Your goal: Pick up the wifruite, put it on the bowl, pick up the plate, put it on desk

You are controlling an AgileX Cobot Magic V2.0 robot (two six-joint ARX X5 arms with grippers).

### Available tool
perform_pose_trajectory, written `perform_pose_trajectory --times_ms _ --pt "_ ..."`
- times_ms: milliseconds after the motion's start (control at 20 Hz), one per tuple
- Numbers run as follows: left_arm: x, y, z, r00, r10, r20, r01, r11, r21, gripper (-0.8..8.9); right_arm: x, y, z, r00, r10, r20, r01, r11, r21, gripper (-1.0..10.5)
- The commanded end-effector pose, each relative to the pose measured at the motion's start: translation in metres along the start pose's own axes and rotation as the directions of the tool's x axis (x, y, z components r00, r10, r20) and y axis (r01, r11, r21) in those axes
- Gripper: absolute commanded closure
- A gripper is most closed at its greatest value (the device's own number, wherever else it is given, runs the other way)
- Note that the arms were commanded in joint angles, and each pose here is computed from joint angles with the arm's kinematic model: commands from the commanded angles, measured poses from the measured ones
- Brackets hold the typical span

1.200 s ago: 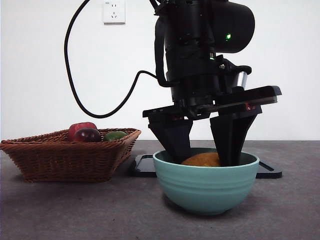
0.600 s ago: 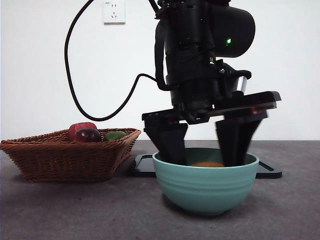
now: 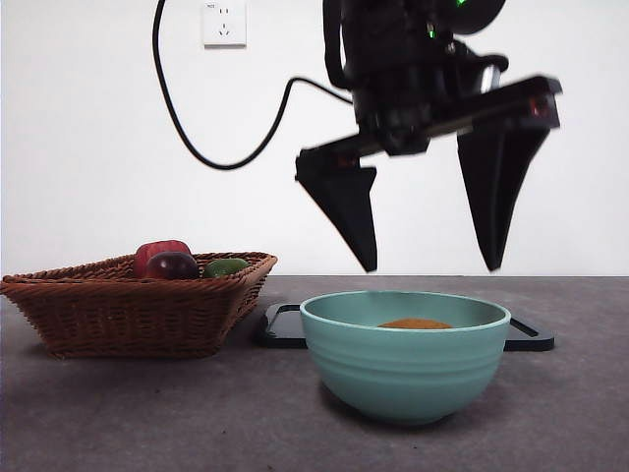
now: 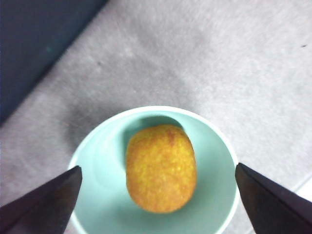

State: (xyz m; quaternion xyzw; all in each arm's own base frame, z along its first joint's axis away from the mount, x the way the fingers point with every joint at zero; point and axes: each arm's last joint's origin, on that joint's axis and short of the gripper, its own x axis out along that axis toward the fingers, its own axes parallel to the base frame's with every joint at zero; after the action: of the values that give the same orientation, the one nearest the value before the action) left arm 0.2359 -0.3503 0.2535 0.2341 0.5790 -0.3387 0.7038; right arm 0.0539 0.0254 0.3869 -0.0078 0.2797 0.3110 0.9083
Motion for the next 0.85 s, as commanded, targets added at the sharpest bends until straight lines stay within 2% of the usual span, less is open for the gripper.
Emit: perform_pose_trajectory --times_ms 50,450,700,850 --pt "-0.025 -0.006 -0.001 0.998 -0.011 0.057 0.009 0.999 0.037 3.07 -0.003 0.001 0.004 1.0 0.0 0.019 0.0 1.0 -0.012 3.4" --pt "-0.132 0.002 -0.048 0.98 0.007 0.201 -0.025 0.996 0.089 3.08 -0.003 0.001 0.007 0.998 -0.001 0.055 0.003 1.0 -0.026 3.4" --pt "-0.187 0.007 -0.095 0.97 0.0 0.244 -0.026 0.995 0.101 3.11 -0.003 0.001 0.008 0.998 -0.002 0.06 0.003 1.0 -0.028 3.4" --pt "-0.214 0.011 -0.129 0.946 -0.012 0.323 -0.026 0.993 0.115 3.11 -0.003 0.001 0.008 0.998 -0.002 0.06 0.003 1.0 -0.028 3.4"
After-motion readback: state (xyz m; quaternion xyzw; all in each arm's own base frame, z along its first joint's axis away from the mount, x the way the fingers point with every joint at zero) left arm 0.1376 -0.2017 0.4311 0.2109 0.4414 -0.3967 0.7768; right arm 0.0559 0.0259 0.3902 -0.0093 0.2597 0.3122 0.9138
